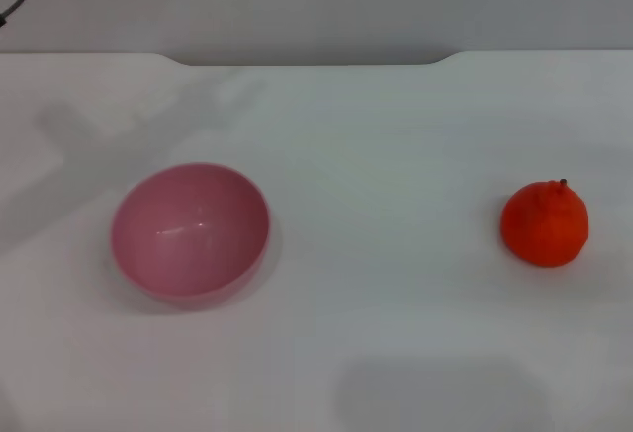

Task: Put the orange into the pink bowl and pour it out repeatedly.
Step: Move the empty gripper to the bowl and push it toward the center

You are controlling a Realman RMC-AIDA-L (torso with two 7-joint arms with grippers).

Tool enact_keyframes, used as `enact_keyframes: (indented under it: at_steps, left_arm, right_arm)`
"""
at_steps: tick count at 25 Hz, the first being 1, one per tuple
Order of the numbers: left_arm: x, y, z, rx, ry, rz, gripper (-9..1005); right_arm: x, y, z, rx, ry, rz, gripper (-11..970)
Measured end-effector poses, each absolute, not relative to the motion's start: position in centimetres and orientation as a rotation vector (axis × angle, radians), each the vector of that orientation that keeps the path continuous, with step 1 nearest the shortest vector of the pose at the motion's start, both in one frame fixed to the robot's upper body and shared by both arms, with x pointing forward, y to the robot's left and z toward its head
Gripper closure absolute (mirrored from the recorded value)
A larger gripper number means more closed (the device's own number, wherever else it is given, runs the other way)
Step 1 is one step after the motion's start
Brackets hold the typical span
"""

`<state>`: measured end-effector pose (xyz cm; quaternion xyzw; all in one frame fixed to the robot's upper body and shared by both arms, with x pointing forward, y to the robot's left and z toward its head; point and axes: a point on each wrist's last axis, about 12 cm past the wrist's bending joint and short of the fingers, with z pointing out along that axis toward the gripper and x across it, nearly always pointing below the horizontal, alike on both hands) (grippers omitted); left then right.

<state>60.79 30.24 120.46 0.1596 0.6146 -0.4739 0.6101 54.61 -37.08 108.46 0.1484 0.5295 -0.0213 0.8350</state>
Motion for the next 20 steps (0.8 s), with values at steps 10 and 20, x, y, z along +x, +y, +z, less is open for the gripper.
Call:
enact_keyframes:
  at_steps: [10,20]
  left_arm:
    - [60.9,31.9,122.9,0.519,1.922,-1.03,475]
    - [60.7,28.6,122.1,0.772,2.414,-0.708,476]
  right_arm:
    - [54.8,-37.4,108.8,0.308,1.114,-0.051,504]
    - [54.8,-37.5,108.9,0.309,1.11,-0.053,504]
